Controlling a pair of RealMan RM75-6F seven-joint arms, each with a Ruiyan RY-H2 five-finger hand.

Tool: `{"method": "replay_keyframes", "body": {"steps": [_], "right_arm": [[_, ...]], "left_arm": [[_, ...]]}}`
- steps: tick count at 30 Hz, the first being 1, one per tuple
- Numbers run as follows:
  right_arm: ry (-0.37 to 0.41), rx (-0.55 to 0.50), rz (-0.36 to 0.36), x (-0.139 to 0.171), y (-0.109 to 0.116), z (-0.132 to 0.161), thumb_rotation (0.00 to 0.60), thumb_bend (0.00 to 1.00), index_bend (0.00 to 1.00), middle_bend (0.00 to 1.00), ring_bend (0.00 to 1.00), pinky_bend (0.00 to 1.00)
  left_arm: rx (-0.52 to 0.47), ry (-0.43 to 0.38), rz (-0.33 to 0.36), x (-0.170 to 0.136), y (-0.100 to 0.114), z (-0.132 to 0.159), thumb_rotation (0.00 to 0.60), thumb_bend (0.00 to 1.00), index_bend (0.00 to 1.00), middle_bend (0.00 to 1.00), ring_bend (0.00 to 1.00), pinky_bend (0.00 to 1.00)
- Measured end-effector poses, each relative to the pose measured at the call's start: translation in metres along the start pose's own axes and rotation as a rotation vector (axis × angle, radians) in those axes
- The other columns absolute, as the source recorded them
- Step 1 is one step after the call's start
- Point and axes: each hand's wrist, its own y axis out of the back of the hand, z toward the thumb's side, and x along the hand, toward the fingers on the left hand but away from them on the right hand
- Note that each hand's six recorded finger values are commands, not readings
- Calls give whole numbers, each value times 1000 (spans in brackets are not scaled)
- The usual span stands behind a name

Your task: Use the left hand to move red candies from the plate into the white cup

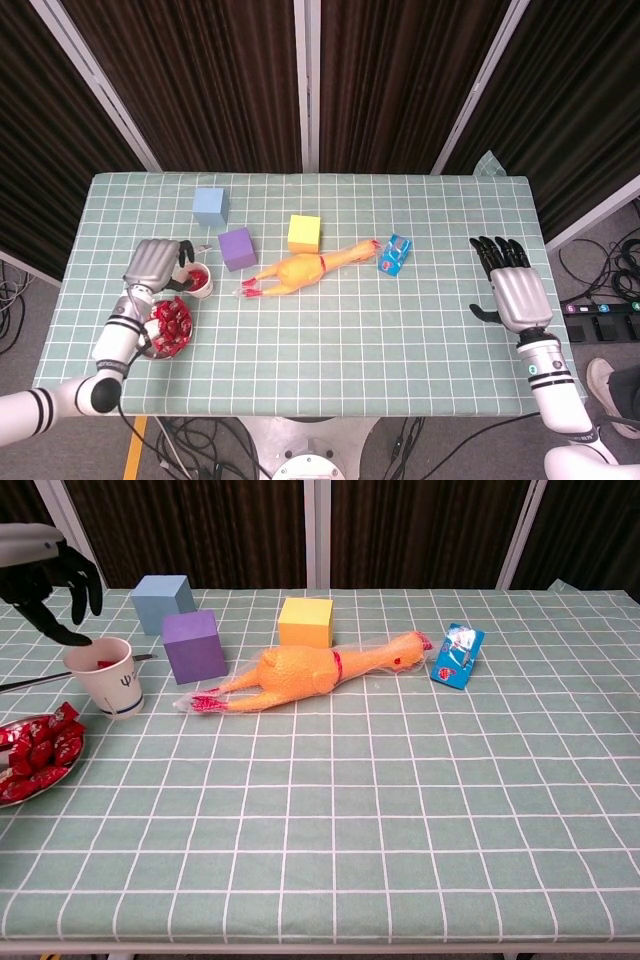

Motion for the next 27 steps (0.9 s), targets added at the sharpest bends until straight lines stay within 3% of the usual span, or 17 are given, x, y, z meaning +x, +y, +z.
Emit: {"method": "replay_keyframes", "body": {"steps": [5, 9, 12, 18, 27], "right_arm": [[-3, 2, 7, -1, -2, -2, 600, 101, 12, 70, 0, 0], [1, 0, 19, -2, -6, -1, 600, 101, 12, 70, 0, 0], [8, -3, 24, -3, -8, 2, 600, 101, 13, 69, 0, 0], [5, 1, 19, -1, -6, 1, 600, 101, 13, 70, 0, 0], [-5, 0, 19, 3, -6, -2, 600, 101, 13, 70, 0, 0]], "left_arm": [[-7, 72, 19, -34, 5, -29, 600, 210, 543, 623, 916, 980], [-10, 132, -50, -64, -19, -58, 600, 208, 543, 623, 916, 979], [-11, 119, -106, -74, -35, -61, 600, 207, 543, 614, 916, 980], [-2, 74, -175, -78, -54, -58, 600, 199, 517, 579, 913, 977], [59, 64, -193, -66, -68, -64, 600, 191, 494, 537, 910, 972]]}}
